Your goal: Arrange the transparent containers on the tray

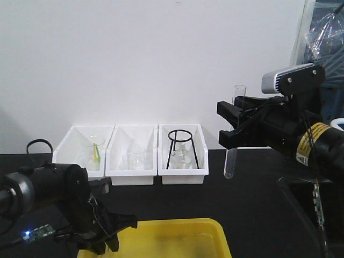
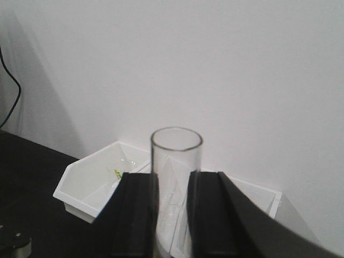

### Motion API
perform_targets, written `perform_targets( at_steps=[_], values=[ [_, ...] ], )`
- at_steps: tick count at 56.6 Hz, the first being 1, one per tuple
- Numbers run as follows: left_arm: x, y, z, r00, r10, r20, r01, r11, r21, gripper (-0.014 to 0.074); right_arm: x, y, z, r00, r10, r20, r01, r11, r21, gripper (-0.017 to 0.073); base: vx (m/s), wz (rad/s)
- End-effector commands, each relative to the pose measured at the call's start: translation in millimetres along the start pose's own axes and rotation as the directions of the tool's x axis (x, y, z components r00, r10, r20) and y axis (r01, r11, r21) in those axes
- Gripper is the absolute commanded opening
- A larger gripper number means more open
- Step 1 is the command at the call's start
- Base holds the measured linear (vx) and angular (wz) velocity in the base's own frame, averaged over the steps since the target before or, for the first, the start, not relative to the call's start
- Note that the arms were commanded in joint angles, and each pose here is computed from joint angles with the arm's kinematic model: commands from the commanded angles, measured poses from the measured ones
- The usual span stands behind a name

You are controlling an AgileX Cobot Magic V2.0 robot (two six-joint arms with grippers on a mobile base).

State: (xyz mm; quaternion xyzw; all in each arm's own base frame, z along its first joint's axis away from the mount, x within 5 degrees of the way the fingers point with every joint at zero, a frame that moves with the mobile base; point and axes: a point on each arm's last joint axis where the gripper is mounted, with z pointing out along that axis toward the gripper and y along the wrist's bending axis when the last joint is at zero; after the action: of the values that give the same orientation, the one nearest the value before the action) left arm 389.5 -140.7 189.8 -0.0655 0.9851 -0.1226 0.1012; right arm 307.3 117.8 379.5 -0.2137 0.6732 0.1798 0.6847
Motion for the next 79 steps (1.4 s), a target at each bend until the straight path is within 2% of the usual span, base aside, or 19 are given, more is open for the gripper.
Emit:
perform_targets(
  at_steps=[1,11,24,34,47,53,59,63,72,79],
  values=[
    [-7,-11.2,-21,0.997,-0.008,0.074,0.005,0.999,0.051,0.0003,-25,2.8,-9,0.996,-0.006,0.093,0.007,1.0,-0.018,-0.0013,0.0,0.0],
    [-8,-8.9,-11,0.998,-0.005,0.064,0.002,0.999,0.035,0.0052,-25,2.2,-9,0.996,-0.006,0.088,0.007,1.0,-0.012,-0.0013,0.0,0.0],
    [-10,-2.5,-10,0.995,0.053,0.08,-0.05,0.998,-0.039,0.02,-24,1.0,-9,0.997,-0.006,0.077,0.006,1.0,0.001,-0.0013,0.0,0.0],
    [-10,0.7,-11,0.996,0.022,0.089,-0.015,0.997,-0.071,0.0325,-23,0.4,-9,0.997,-0.004,0.071,0.003,1.0,0.008,-0.0013,0.0,0.0],
    [-11,1.3,-11,0.996,0.023,0.09,-0.016,0.997,-0.078,0.0366,-21,-2.1,-9,0.999,0.007,0.048,-0.008,0.999,0.035,-0.0013,0.0,0.0],
    [-10,1.1,-12,0.996,0.023,0.089,-0.016,0.997,-0.078,0.0366,-17,-5.9,-8,0.998,0.063,0.014,-0.064,0.995,0.076,-0.0013,0.0,0.0],
    [-13,-1.4,-20,0.993,0.027,0.112,-0.019,0.998,-0.067,0.0366,-5,-11.3,-3,0.981,0.19,-0.031,-0.185,0.974,0.131,-0.0013,0.0,0.0],
    [-16,-5.4,-33,0.99,0.039,0.138,-0.032,0.998,-0.055,0.0366,9,-12.2,1,0.966,0.25,-0.067,-0.239,0.96,0.144,-0.0013,0.0,0.0],
    [-25,-17.3,-76,0.966,0.088,0.241,-0.087,0.996,-0.015,0.0366,49,-9.8,13,0.93,0.323,-0.173,-0.303,0.943,0.135,-0.0013,0.0,0.0],
    [-29,-26.3,-117,0.933,0.122,0.339,-0.135,0.991,0.014,0.0366,84,-5.4,22,0.883,0.383,-0.27,-0.365,0.924,0.118,-0.0013,0.0,0.0]
  ],
)
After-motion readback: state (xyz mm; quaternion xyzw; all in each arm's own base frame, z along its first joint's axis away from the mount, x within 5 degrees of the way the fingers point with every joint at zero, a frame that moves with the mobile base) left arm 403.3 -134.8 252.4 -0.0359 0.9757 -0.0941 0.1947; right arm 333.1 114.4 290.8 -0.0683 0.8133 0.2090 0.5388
